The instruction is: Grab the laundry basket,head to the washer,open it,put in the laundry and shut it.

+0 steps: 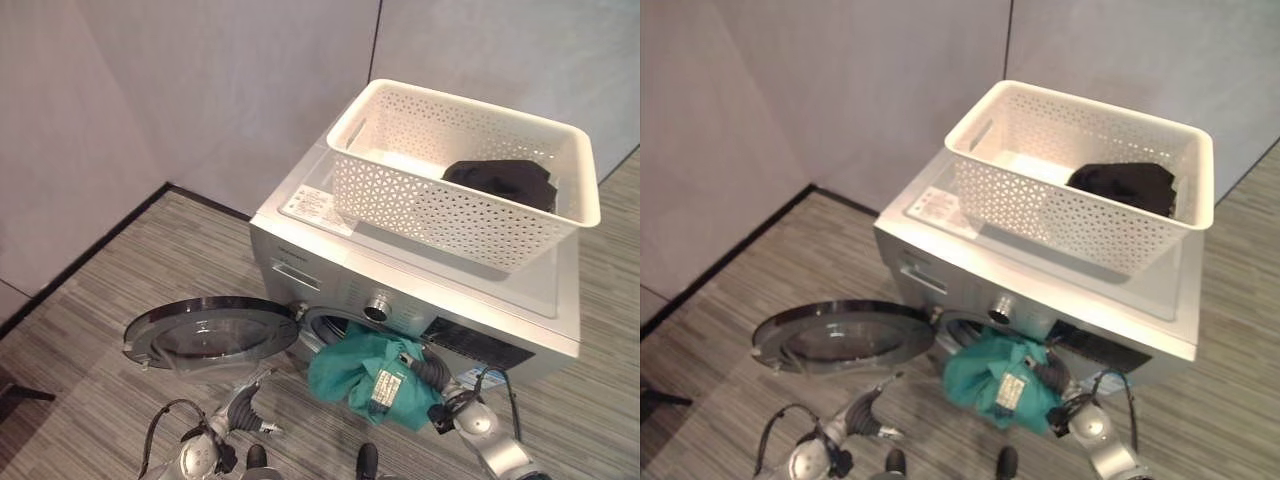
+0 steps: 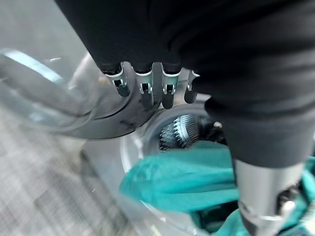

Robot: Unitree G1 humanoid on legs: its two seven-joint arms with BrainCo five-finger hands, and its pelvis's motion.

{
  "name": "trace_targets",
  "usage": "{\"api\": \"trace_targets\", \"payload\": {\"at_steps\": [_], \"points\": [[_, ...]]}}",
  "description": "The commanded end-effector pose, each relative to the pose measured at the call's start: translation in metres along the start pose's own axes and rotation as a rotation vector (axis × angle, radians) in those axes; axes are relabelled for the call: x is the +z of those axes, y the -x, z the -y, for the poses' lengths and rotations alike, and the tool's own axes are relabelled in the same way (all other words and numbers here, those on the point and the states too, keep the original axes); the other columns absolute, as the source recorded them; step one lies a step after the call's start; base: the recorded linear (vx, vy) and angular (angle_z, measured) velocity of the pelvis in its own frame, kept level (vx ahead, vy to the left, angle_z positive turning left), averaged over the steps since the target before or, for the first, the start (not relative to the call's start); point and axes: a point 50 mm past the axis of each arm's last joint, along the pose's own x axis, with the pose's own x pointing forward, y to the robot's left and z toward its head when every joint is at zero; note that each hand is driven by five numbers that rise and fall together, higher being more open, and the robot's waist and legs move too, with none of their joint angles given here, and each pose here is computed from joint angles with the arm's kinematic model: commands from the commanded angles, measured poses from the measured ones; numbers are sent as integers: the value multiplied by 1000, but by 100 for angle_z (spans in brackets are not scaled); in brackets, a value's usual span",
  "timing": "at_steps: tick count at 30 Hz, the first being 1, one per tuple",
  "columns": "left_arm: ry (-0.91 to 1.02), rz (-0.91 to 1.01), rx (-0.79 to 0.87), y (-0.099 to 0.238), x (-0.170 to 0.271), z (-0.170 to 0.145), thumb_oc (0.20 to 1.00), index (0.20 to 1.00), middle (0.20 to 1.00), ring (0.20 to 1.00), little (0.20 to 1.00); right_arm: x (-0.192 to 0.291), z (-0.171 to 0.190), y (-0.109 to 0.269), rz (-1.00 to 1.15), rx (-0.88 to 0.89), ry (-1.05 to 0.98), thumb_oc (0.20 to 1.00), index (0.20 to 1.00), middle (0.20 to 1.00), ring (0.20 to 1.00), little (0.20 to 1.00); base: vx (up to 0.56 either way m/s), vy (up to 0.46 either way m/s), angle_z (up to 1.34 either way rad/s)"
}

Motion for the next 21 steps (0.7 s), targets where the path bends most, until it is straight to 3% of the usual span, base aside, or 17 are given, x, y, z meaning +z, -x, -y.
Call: {"api": "trace_targets", "payload": {"at_steps": [1,10,13,16,21], "points": [[-145,105,-18,-10,7,-25,1000,1000,1000,1000,1000,48,-6,-7,240,28,-92,200,200,200,200,200,-7,-27,23],[-216,161,-50,-49,33,-15,1000,1000,1000,1000,1000,107,0,-16,454,77,-76,200,200,200,200,200,-31,-27,7],[-326,165,-32,-69,41,-15,1000,1000,1000,1000,1000,137,1,-21,556,75,-91,200,200,200,200,200,-74,-33,-1],[-569,218,-36,-90,57,-23,1000,1000,1000,1000,1000,167,1,-22,666,88,-105,200,200,200,200,200,-84,-23,-3],[-625,241,97,-105,76,-40,1000,1000,1000,1000,1000,193,7,-10,791,97,-122,200,200,200,200,200,-45,-10,-3]]}}
